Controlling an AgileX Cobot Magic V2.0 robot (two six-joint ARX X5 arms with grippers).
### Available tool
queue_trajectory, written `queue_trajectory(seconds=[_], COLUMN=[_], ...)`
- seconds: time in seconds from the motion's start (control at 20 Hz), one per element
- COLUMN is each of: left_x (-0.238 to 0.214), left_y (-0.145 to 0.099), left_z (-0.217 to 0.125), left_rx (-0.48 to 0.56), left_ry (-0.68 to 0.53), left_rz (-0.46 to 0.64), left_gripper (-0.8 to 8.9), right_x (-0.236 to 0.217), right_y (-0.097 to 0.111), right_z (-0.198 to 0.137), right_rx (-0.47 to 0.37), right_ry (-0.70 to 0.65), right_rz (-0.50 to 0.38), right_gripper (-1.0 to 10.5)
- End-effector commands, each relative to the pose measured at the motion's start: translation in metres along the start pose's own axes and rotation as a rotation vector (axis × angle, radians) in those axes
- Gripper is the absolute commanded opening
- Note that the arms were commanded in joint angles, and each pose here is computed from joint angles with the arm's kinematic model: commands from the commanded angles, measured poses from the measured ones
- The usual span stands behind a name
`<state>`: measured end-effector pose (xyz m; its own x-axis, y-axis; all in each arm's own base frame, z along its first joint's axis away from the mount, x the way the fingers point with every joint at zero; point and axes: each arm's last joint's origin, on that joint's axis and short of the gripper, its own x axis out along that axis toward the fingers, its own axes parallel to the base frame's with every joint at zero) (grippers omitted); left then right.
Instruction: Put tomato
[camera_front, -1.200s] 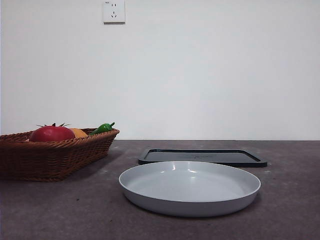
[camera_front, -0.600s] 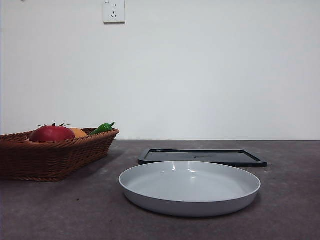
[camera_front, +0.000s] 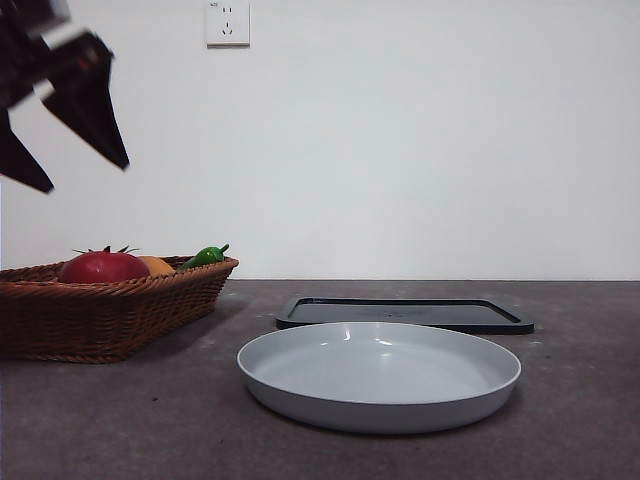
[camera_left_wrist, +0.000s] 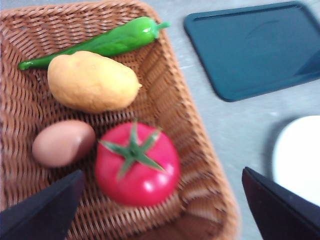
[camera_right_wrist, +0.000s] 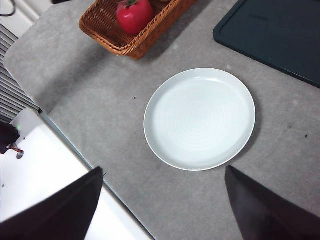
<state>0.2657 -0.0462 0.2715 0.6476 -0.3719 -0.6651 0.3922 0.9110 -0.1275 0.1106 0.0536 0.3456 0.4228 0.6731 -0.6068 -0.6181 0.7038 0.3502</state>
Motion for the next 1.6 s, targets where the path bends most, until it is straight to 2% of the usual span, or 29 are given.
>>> queue_trajectory(seconds=[0.05, 0.6, 1.35, 1.5, 1.6], left_x=[0.016, 0.077, 0.095, 0.095, 0.095], left_y=[0.005, 0.021, 0.024, 0.023, 0.023], left_z=[0.006, -0.006, -0.015, -0.015, -0.015], left_rx=[0.043, 0.044, 0.035, 0.038, 0.027], left_ry=[-0.003, 0.071, 0.118, 0.117, 0.118], left_rz=[0.002, -0.007, -0.015, -0.017, -0.016], left_gripper=[5.07, 5.02, 4.92, 3.33, 3.02], right_x=[-0.002, -0.002, -0.002, -0.002, -0.002], right_y=[0.002, 0.002, 0.002, 0.002, 0.002], right_z=[0.004, 0.004, 0.004, 0.004, 0.004], right_rx=[-0.02, -0.016, -0.013, -0.013, -0.013], right_ry=[-0.011, -0.01, -0.011, -0.01, -0.011], right_rz=[0.004, 0.004, 0.004, 0.003, 0.003], right_gripper=[3.9, 3.9, 3.9, 3.9, 3.9])
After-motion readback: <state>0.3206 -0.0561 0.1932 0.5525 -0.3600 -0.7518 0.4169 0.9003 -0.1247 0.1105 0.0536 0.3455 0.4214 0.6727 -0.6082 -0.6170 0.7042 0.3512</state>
